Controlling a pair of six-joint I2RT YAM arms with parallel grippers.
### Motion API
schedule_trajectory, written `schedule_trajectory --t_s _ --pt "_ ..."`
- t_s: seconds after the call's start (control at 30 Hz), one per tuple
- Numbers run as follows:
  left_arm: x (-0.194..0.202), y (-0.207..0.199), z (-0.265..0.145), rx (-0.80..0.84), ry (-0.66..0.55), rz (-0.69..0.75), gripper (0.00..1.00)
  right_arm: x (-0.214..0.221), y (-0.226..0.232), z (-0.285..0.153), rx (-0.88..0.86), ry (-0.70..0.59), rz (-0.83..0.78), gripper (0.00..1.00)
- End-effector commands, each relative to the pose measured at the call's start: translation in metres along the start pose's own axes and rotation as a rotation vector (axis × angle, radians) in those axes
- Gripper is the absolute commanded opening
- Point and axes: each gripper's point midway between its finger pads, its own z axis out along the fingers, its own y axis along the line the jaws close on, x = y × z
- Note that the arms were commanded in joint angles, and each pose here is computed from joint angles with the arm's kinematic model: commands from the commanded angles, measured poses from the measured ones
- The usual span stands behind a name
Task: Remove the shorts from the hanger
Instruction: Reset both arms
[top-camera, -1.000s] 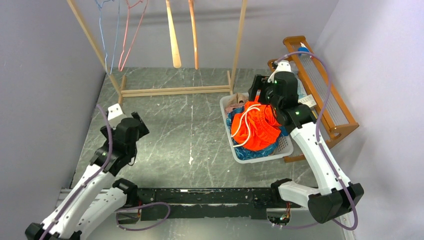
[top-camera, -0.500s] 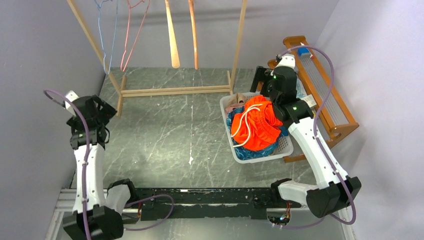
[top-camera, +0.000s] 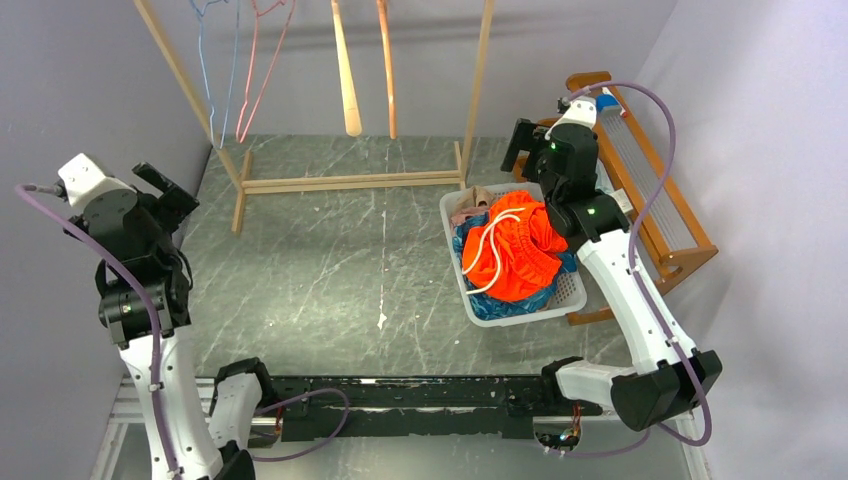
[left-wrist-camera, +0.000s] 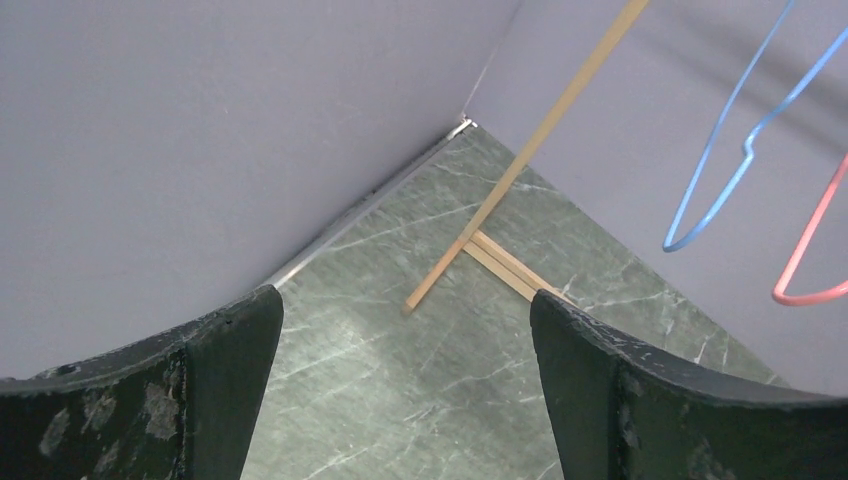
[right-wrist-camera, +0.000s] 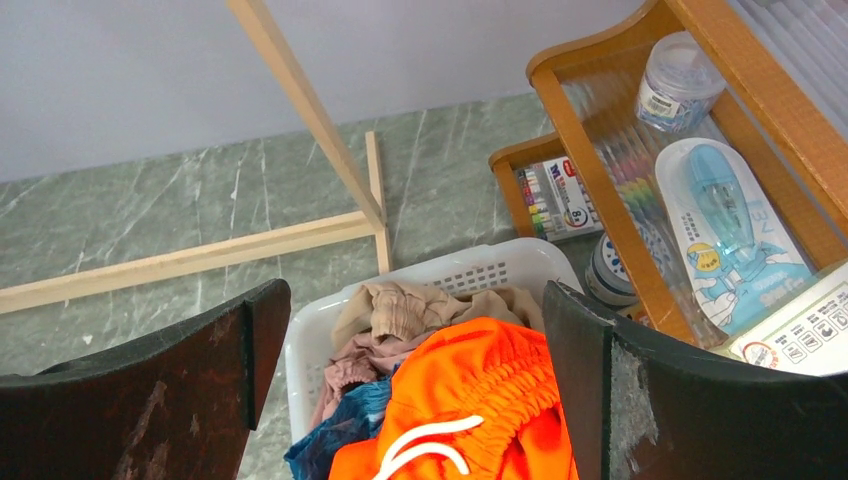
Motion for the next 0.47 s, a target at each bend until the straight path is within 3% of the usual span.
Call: schedule_trajectory --t_s 0.0,0.43 --pt "-0.023 0.004 -0.009 -0.024 -0.023 0.073 0.97 -0.018 0.002 -0.002 0.003 -0.046 0.022 1.00" --pt "-0.027 0.001 -0.013 0.000 -0.027 0.083 0.97 -0.029 -0.014 -0.005 0.088 -0.085 0.013 1.00"
